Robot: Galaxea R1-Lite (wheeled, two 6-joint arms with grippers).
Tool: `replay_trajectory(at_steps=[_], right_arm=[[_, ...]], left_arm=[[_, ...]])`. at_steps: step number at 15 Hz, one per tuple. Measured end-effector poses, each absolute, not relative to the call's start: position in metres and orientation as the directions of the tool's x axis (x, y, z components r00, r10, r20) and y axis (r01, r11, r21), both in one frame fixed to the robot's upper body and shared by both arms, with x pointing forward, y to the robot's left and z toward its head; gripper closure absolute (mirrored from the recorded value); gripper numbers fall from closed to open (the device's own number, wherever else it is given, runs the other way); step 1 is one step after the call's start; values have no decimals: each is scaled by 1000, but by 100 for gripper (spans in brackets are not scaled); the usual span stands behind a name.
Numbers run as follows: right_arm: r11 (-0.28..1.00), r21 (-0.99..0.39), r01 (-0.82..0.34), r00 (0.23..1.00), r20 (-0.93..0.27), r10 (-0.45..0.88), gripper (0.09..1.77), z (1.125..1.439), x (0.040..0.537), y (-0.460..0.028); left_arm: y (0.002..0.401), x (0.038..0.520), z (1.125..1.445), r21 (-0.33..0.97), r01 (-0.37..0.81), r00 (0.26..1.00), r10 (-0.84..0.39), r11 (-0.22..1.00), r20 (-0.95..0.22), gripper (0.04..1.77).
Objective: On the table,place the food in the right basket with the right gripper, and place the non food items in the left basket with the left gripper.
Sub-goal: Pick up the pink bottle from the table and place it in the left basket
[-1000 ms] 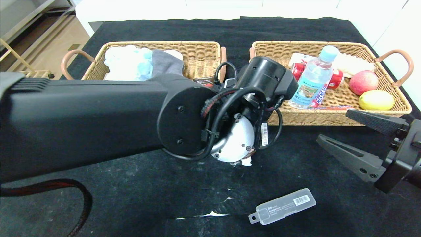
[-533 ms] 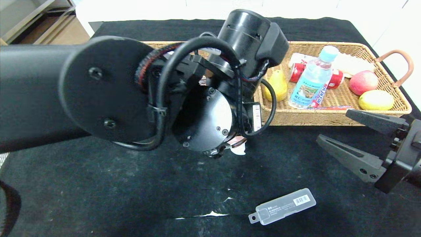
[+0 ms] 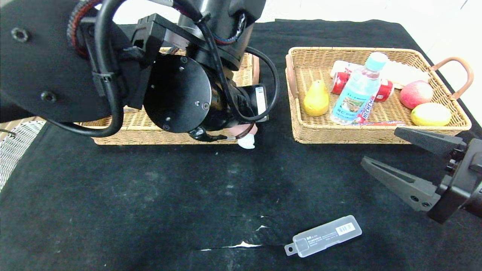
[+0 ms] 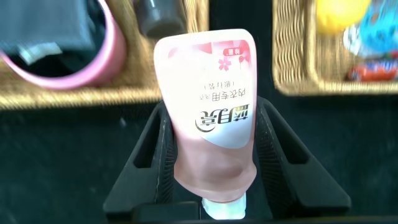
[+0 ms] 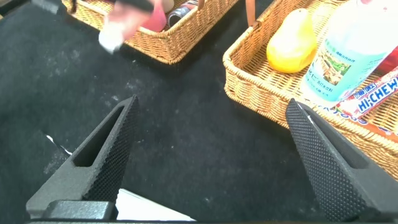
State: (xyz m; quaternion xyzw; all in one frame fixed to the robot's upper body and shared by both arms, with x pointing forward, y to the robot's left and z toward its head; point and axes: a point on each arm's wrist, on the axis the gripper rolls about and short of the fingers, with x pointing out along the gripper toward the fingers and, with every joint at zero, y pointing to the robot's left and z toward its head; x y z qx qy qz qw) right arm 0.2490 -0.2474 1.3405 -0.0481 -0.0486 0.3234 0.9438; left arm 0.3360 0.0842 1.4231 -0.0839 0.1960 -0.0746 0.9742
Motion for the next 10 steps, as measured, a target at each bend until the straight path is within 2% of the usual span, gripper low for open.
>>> replay_trajectory(at_steps=[10], right_arm=[[786,-123,-606,786,62,615,15,1341,249,-248]], left_arm=[[96,388,1435,-124,93,979,-113,988,-169,97]])
